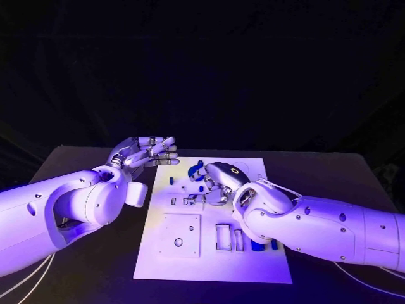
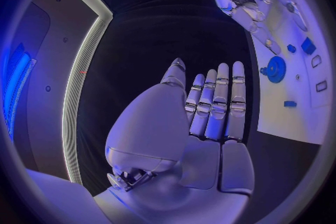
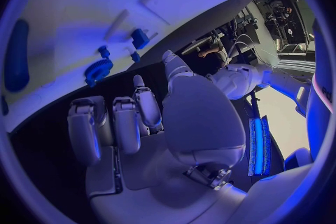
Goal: Assemble the parts on the task board
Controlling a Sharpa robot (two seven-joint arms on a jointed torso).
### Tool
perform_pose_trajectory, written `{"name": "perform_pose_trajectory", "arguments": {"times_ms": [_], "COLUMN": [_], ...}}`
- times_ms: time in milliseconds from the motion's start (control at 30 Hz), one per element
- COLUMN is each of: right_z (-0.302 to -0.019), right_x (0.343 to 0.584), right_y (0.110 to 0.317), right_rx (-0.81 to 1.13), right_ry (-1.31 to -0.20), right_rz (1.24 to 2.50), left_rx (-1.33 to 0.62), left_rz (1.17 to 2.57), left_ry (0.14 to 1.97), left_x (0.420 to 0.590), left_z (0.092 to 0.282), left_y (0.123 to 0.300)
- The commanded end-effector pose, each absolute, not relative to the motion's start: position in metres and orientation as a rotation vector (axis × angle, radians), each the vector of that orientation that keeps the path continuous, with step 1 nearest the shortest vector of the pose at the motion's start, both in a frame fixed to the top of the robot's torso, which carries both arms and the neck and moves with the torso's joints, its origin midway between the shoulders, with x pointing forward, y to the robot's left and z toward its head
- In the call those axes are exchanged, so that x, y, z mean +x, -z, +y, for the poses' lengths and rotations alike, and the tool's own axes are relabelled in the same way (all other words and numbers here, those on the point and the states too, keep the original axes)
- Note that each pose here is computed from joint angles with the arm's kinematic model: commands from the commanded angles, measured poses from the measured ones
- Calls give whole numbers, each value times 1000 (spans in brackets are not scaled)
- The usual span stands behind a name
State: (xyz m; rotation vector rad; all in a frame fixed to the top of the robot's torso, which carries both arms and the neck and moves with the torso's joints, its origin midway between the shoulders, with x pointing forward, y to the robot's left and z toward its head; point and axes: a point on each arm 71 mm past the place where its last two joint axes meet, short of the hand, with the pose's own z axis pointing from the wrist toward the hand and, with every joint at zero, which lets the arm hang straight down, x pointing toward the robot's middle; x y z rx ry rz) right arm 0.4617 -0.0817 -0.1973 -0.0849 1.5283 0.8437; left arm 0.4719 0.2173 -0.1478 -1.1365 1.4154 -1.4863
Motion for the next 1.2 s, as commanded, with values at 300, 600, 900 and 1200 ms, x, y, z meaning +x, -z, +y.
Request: {"name": "perform_pose_trajectory", "arguments": {"times_ms": [300, 600, 900, 1200], "right_z": [-150, -203, -221, -226], "right_x": [477, 475, 474, 474], "right_y": [145, 133, 132, 132], "right_rx": [301, 478, 514, 513], "right_ry": [-1136, -1111, -1069, -1046], "right_rz": [1539, 1519, 1512, 1514], "left_rx": [-802, -572, -356, -275], "left_rz": [1868, 2168, 2244, 2260], "left_ry": [1175, 775, 468, 370], "left_x": [485, 500, 515, 524], "left_z": [214, 208, 189, 170], "left_y": [173, 191, 188, 184]}}
